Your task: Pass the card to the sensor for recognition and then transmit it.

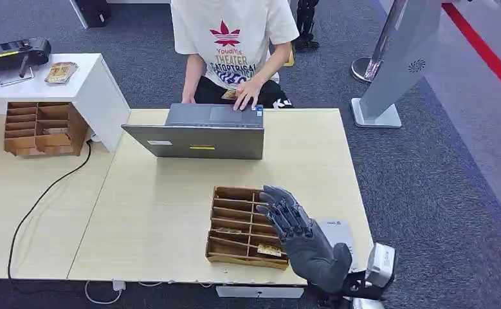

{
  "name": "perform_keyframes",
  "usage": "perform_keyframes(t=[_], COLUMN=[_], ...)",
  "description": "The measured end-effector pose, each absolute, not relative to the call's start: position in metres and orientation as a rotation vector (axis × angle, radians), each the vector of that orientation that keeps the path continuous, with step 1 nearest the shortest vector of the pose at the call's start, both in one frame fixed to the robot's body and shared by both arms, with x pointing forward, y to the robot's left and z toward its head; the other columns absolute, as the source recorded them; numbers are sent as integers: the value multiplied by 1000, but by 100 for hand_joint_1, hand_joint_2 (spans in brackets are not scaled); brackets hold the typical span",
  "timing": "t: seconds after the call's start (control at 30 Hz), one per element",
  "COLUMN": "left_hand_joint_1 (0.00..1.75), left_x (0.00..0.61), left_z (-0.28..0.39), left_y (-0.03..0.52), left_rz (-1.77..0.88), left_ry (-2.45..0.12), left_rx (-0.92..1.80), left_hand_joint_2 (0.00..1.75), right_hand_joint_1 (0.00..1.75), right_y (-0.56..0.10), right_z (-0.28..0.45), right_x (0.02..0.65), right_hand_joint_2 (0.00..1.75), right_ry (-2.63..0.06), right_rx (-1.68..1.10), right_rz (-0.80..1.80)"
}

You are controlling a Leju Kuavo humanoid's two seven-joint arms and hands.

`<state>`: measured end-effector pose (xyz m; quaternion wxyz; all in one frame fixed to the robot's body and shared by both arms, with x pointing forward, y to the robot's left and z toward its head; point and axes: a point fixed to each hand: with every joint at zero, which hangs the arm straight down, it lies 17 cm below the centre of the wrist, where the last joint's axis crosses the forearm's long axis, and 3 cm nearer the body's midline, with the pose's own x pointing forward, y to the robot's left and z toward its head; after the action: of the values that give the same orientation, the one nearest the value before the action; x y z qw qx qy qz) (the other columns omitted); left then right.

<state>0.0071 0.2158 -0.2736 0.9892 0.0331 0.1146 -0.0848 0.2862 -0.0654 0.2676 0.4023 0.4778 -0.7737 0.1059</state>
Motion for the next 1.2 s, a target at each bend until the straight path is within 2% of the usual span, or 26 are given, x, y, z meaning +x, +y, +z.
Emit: perform_keyframes(t=[1.2], left_hand_joint_1=[0], left_x=[6], left_z=[-272], left_y=[216], left_rz=[-353], left_ry=[227], left_rx=[75], left_hand_joint_2=[0], right_hand_joint_1=[0], right_y=[-75], right_z=[266], right_x=[281], right_hand_joint_2=[0], right_ry=[-1975], right_rx=[1176], right_rz=[276])
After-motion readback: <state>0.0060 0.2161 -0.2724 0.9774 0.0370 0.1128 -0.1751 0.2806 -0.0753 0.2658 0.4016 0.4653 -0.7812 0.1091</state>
